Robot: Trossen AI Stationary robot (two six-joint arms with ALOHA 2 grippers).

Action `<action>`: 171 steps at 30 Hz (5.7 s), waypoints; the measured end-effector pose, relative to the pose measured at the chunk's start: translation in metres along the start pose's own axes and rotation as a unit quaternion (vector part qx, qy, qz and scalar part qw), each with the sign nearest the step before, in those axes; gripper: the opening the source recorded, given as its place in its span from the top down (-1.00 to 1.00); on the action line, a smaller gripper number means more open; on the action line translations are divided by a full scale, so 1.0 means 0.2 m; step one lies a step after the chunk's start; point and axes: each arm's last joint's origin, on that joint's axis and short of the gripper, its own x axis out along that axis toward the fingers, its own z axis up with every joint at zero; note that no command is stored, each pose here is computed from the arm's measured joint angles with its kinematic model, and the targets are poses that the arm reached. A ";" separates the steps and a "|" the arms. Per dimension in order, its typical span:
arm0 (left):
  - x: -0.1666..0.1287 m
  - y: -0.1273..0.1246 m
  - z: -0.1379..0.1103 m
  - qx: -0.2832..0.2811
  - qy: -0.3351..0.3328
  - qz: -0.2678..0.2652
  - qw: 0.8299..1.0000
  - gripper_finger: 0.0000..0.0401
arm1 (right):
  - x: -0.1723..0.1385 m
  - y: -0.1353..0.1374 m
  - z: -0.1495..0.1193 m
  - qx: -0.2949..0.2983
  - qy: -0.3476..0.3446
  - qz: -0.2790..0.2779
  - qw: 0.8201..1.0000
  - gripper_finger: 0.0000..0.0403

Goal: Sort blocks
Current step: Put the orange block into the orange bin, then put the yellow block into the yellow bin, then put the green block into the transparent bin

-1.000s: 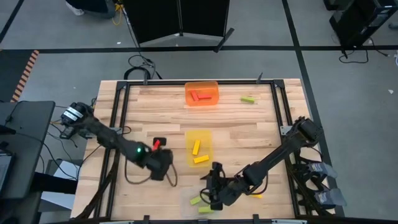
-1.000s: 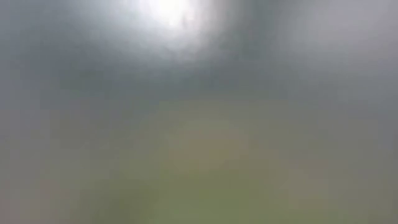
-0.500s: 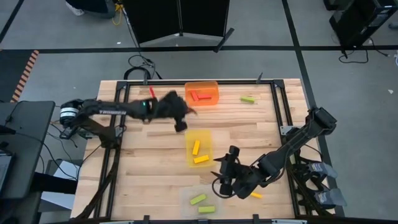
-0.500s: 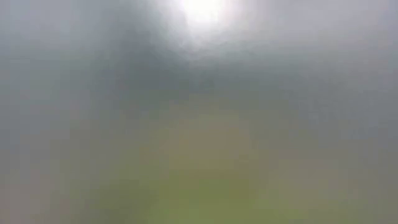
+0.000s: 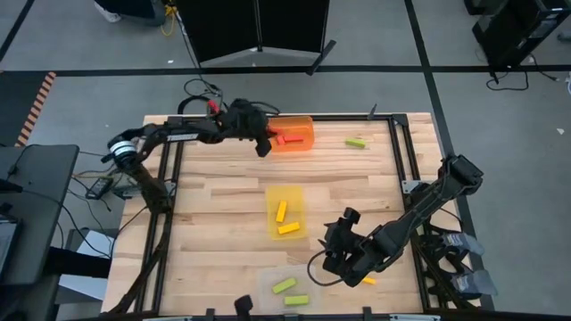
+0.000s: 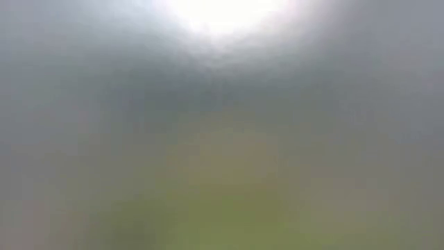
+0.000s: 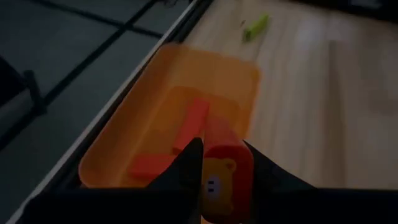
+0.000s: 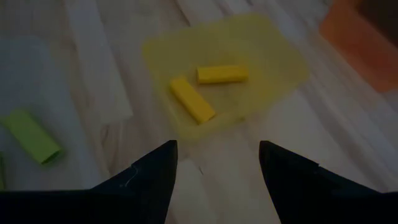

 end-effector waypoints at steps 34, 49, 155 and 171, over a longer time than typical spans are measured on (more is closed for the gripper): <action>-0.28 -0.27 0.48 -0.002 -0.127 -0.161 0.979 -0.21 | -0.20 0.27 -0.62 0.057 0.256 0.044 0.964 -0.49; -0.87 -0.51 0.59 0.051 -0.228 -0.224 0.946 -0.21 | -0.03 0.34 -0.75 0.023 0.284 -0.004 0.958 -0.02; 0.08 0.03 0.89 0.032 -0.019 -0.121 0.992 0.26 | 0.09 -0.90 -0.10 0.142 -0.062 -0.174 0.972 -0.09; -0.42 -0.17 0.18 -0.074 -0.227 -0.169 0.956 0.27 | 0.25 -1.27 0.00 0.189 0.046 -0.182 0.964 -0.08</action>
